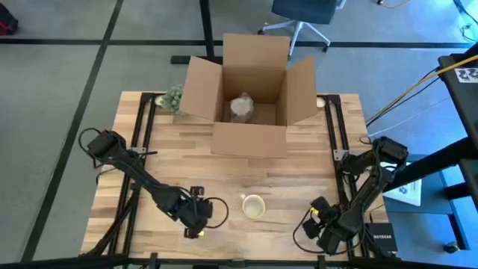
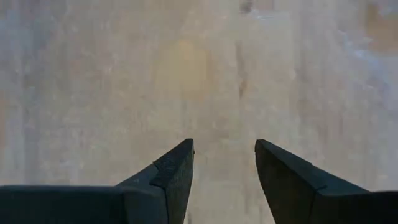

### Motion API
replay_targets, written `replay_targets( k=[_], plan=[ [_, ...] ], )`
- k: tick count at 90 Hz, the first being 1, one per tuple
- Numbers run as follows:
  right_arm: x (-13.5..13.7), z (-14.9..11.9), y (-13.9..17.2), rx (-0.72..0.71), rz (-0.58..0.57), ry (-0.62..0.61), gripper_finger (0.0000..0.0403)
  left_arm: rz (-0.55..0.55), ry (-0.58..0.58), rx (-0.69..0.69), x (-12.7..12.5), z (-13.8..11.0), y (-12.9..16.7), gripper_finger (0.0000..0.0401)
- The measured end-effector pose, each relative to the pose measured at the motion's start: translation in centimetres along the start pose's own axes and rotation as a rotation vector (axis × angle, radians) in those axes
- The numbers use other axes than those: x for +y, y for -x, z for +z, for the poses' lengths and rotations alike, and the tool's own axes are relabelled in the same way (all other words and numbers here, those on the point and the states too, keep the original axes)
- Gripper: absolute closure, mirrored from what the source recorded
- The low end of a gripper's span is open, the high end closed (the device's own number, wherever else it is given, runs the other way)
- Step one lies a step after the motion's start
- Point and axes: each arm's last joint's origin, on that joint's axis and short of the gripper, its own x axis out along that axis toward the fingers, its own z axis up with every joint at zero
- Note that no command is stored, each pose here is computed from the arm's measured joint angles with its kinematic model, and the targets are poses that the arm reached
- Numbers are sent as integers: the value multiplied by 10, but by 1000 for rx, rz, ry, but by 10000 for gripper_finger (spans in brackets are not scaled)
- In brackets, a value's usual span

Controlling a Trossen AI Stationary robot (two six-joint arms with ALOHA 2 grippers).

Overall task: Wrap mug
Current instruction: Wrap the orange mug with bubble wrap

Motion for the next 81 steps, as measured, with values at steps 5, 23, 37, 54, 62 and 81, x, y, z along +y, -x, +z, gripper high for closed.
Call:
replay_targets(
  k=[5, 23, 37, 54, 62, 81],
  plan=[
    [1, 0, -1, -14, 20, -2, 118, -1, 3, -6, 0, -1, -1, 247],
    [7, 0, -1, -58, 111, 3, 254, 3, 2, -34, 0, 2, -2, 247],
    [11, 1, 4, -159, 173, 7, 383, -2, 4, -46, 0, 3, -2, 247],
    [31, 0, 38, -387, 351, 98, 379, -6, 5, -54, -1, 3, -2, 247],
    [43, 0, 58, -537, 463, 173, 388, -2, -1, -62, 0, 5, -2, 247],
    [70, 14, 103, -872, 544, 311, 397, -6, 18, -85, 3, 10, -3, 247]
  ],
)
